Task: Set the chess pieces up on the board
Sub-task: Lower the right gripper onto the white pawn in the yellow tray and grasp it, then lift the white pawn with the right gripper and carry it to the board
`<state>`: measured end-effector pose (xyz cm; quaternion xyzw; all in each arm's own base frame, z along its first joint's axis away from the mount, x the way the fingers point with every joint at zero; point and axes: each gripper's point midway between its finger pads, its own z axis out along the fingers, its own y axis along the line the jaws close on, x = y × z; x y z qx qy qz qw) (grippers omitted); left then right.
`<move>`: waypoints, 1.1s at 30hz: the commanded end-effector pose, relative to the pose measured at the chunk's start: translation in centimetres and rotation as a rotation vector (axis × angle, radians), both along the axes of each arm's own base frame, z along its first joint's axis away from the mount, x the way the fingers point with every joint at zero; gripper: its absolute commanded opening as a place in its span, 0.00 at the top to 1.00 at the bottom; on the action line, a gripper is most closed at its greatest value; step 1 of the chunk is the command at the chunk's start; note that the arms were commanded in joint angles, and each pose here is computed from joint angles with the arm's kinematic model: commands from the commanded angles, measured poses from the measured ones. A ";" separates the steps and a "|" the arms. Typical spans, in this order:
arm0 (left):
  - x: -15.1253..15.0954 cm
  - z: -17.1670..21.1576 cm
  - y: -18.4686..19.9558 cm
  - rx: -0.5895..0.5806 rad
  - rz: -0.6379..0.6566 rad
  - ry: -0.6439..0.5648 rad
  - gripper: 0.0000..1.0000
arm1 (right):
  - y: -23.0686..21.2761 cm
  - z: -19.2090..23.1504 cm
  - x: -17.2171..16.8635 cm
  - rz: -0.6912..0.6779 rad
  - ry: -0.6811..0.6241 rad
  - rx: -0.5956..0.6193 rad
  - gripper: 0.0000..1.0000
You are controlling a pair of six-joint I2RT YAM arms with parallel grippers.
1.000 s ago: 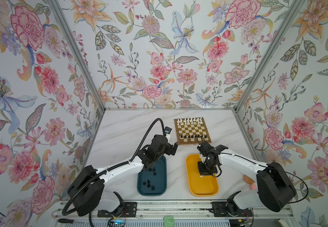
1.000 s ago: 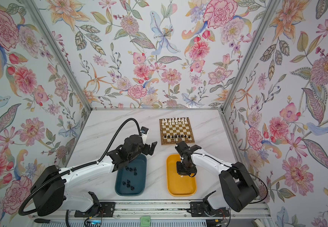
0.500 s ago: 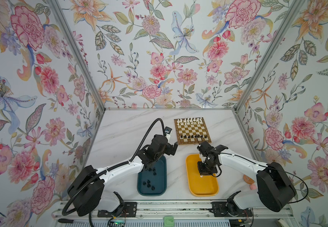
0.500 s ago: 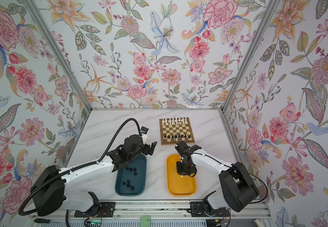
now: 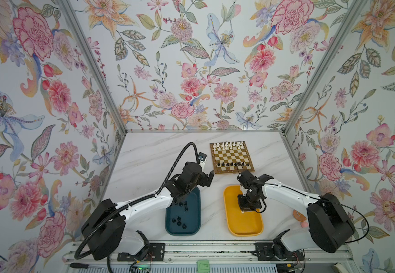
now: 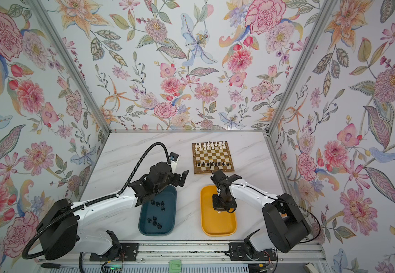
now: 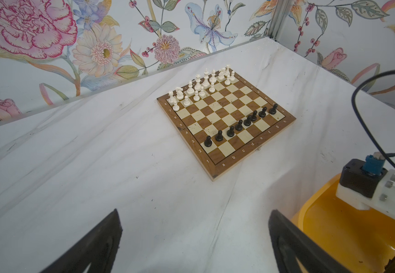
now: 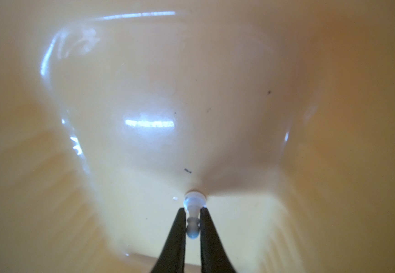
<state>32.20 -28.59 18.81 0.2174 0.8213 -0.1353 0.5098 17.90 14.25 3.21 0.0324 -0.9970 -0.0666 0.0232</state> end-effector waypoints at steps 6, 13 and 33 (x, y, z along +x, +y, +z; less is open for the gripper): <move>-0.1 1.1 0.1 0.013 0.006 -0.023 0.02 | -0.3 -0.1 0.1 0.004 -0.011 -0.027 0.90; 0.3 1.4 0.1 0.031 0.010 -0.038 0.02 | 0.0 1.9 1.2 0.004 -0.048 -0.026 0.93; 9.1 2.5 2.3 0.063 0.088 -0.077 0.02 | -0.9 12.5 20.3 -0.025 -0.315 -0.074 0.93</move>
